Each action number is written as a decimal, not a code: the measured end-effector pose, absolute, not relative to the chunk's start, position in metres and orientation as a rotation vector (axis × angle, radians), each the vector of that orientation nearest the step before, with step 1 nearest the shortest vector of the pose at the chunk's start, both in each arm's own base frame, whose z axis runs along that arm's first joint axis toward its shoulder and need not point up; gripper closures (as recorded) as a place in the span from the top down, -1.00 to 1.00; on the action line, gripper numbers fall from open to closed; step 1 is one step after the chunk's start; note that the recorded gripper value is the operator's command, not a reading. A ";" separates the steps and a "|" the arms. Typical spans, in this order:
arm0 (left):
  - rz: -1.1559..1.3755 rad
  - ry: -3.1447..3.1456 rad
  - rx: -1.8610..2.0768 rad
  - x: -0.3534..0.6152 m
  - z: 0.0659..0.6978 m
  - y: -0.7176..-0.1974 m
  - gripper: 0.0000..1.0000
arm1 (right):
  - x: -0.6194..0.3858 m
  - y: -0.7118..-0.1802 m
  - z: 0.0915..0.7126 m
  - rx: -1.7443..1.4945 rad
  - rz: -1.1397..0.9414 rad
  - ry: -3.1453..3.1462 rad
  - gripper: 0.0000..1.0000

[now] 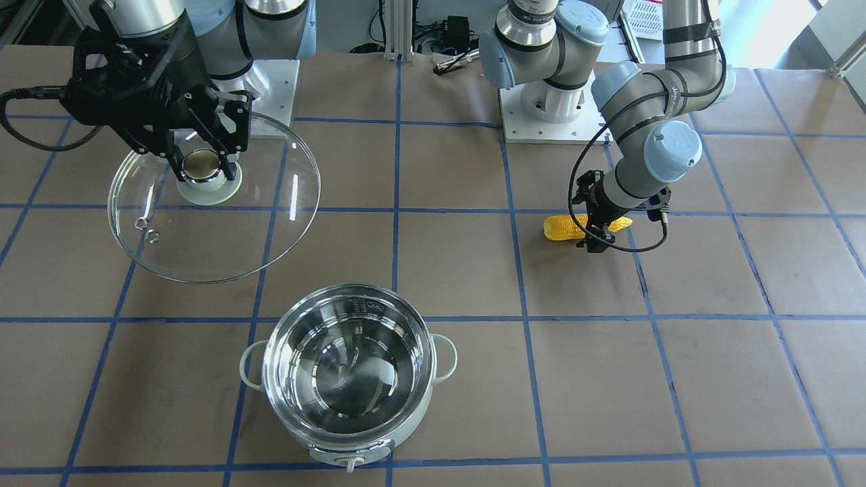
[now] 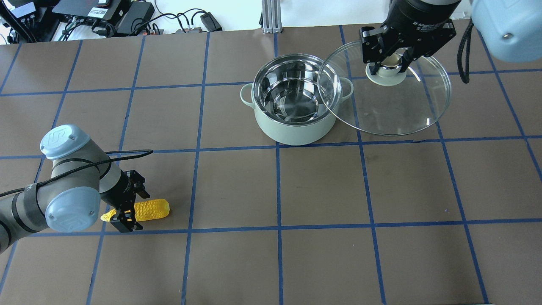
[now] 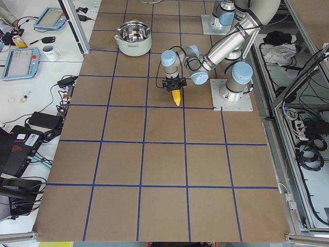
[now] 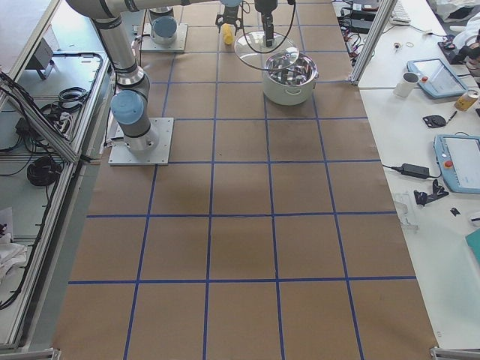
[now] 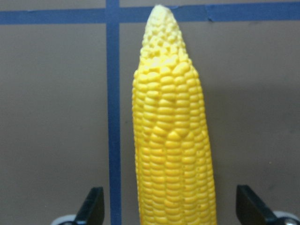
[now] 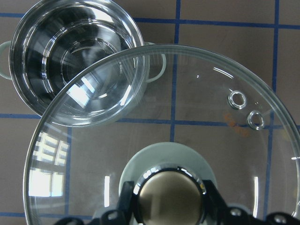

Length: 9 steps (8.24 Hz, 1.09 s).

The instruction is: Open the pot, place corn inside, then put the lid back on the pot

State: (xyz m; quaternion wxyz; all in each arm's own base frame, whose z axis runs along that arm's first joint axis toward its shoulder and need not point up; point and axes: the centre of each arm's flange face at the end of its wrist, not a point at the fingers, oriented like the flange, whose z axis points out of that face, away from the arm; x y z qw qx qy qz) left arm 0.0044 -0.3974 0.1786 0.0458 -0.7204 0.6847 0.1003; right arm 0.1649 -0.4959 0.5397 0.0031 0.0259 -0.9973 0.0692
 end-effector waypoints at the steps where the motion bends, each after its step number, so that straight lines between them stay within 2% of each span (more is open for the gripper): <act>1: 0.306 2.088 -2.195 0.005 0.178 -0.397 -0.57 | 0.162 -0.494 0.539 0.072 0.203 -3.128 -0.67; 2: 0.306 2.082 -2.188 0.005 0.177 -0.396 -0.63 | 0.160 -0.493 0.539 0.067 0.197 -3.130 -0.67; 3: 0.305 2.073 -2.185 0.006 0.177 -0.396 -1.00 | 0.160 -0.492 0.539 0.066 0.196 -3.131 -0.67; 7: 0.318 1.988 -2.111 0.011 0.187 -0.390 -1.00 | 0.162 -0.492 0.539 0.066 0.200 -3.150 -0.67; 9: 0.316 1.968 -2.050 0.020 0.223 -0.410 -1.00 | 0.162 -0.491 0.540 0.069 0.201 -3.151 -0.67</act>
